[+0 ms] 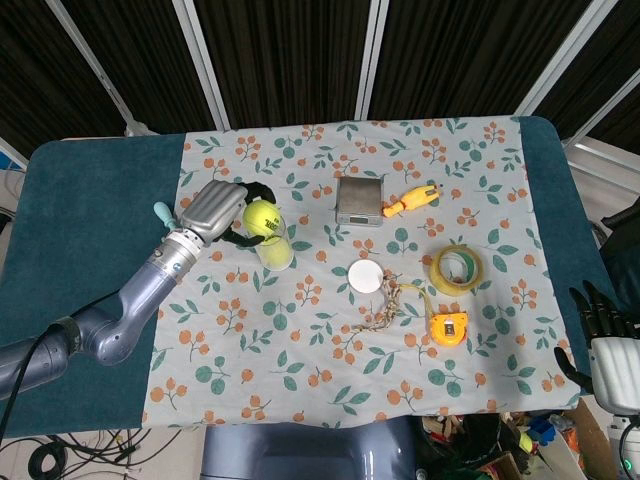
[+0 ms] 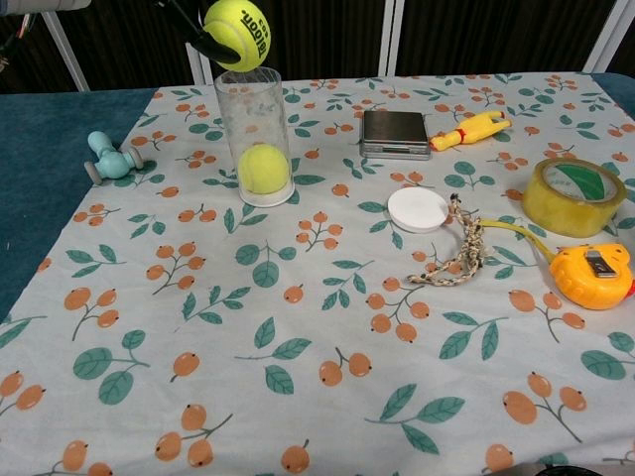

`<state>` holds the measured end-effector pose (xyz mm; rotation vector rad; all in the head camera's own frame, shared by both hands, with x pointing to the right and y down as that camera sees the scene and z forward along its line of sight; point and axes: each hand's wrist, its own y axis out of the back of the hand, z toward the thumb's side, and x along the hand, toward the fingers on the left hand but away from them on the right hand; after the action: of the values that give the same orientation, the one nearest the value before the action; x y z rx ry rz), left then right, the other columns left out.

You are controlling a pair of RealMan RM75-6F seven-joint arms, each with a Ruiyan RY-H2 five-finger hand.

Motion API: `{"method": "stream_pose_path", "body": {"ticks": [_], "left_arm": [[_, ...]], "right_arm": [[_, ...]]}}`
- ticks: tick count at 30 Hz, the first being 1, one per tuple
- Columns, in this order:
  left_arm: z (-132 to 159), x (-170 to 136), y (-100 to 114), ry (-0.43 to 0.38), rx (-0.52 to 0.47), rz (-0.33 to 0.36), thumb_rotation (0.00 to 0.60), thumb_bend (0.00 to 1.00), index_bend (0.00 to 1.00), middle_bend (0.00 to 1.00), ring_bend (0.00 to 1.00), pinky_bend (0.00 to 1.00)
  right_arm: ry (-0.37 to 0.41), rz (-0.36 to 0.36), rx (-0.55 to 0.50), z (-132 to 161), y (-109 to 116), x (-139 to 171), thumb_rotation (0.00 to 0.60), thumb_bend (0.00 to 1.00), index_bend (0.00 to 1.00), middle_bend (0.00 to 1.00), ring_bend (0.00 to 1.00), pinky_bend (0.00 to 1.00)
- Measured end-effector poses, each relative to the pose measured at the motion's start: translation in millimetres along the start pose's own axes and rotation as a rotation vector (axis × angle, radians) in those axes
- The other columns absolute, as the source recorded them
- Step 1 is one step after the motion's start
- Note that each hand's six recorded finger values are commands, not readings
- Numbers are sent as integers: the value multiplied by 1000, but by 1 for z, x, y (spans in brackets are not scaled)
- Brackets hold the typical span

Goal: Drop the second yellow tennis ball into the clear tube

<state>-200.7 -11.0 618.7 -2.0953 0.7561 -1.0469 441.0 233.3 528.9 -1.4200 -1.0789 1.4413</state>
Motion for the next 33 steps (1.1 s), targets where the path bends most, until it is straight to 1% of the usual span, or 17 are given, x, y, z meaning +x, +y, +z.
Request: {"method": "stream_pose_path", "body": {"ticks": [15, 33], "left_arm": [[1, -3, 5, -1, 4, 12, 600, 369, 491, 565, 436, 594], [3, -2, 5, -3, 8, 12, 600, 369, 486, 562, 436, 594]], "right_arm": [[0, 0, 0, 0, 0, 0, 600, 223, 0, 0, 85, 208], [3, 0, -1, 1, 0, 0, 600, 223, 0, 0, 85, 208]]}}
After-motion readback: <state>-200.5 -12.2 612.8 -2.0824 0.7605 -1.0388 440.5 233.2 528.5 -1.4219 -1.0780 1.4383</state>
